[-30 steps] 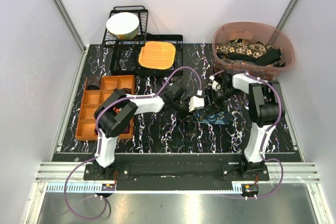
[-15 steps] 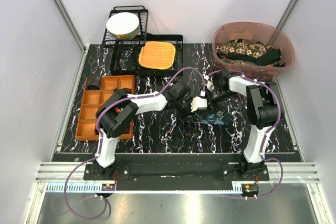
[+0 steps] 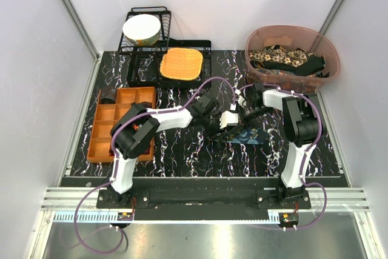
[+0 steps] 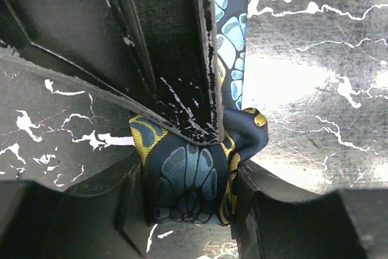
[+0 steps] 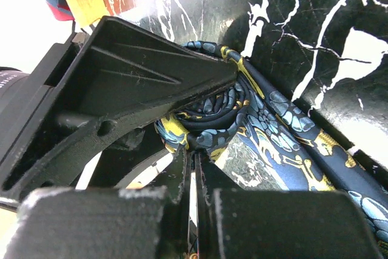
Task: Roll the ties
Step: Roll the tie at the center of the board.
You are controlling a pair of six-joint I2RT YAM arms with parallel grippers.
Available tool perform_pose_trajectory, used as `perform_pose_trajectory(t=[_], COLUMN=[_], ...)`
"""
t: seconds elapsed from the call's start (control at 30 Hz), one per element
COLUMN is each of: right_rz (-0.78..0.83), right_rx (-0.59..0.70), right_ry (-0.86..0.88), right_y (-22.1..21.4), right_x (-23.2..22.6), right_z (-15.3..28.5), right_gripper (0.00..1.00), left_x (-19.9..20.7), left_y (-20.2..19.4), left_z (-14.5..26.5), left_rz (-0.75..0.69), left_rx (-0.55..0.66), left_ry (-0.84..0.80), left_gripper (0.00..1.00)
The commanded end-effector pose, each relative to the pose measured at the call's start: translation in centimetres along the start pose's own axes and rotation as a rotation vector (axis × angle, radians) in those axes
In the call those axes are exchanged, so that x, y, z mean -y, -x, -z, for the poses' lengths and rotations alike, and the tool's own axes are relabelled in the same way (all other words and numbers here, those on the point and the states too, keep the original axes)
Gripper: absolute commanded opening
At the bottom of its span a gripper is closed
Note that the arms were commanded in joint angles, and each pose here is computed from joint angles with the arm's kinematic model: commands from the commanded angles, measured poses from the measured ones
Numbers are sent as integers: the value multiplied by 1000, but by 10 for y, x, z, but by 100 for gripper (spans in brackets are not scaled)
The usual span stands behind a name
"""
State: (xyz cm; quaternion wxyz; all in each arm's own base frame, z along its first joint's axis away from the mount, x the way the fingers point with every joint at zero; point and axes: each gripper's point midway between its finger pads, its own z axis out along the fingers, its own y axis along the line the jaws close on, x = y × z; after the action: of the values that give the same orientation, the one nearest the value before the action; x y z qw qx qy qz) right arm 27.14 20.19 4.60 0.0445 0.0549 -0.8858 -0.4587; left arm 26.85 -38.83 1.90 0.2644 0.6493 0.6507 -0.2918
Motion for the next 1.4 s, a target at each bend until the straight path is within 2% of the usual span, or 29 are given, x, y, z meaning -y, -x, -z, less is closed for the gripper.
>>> perform_pose_trajectory(t=[0.0,0.03,0.07,0.17,0.27,0.47,0.67,0.73,0.77,0.8,0.87,0.9,1.0,1.03,1.1,1.13,1.17,1.3,1.37], right_rz=[-22,-25,-38,-58,-69,-78,-78,-75,-79,-77,-54,-43,-13,-13,-2,6,17,22,10], right_rx=[-7,-11,-17,-29,-41,-64,-83,-85,-93,-92,-96,-85,-55,-39,-10,6,18,55,65], right_ry=[-202,-233,-248,-295,-339,-417,-449,-442,-433,-404,-364,-337,-267,-243,-190,-172,-161,-33,-7], right_y=[-1,-2,-4,-5,-5,-5,2,6,5,7,7,7,9,11,13,14,15,15,18], right_x=[46,52,56,67,76,89,92,92,90,85,77,67,44,40,22,18,15,-12,-14], right_z=[-4,-4,-4,-3,-1,3,2,1,0,-1,-1,1,12,19,29,34,37,36,31], right_gripper=[0,0,0,0,0,0,0,0,0,0,0,9,23,33,40,50,52,63,64], left_x=[21,20,11,12,6,5,9,9,11,9,9,8,9,10,14,14,16,22,22], left_y=[-50,-46,-28,-18,3,9,0,-3,-13,-14,-27,-33,-49,-52,-65,-67,-73,-77,-76], left_z=[-11,-11,-11,-12,-15,-21,-27,-28,-29,-29,-26,-24,-14,-13,-7,-6,-3,-2,-3], left_rz=[165,169,143,159,122,98,75,65,86,62,78,55,51,49,69,68,76,52,49], left_rx=[-50,-15,77,166,283,360,361,347,303,285,206,178,57,28,-75,-99,-147,-197,-212], left_ry=[-73,-75,-64,-71,-67,-62,-69,-70,-71,-65,-46,-34,-6,-5,-15,-9,-4,-8,-4], left_gripper=[52,54,56,63,66,66,63,49,42,31,24,23,23,23,24,26,27,30,31])
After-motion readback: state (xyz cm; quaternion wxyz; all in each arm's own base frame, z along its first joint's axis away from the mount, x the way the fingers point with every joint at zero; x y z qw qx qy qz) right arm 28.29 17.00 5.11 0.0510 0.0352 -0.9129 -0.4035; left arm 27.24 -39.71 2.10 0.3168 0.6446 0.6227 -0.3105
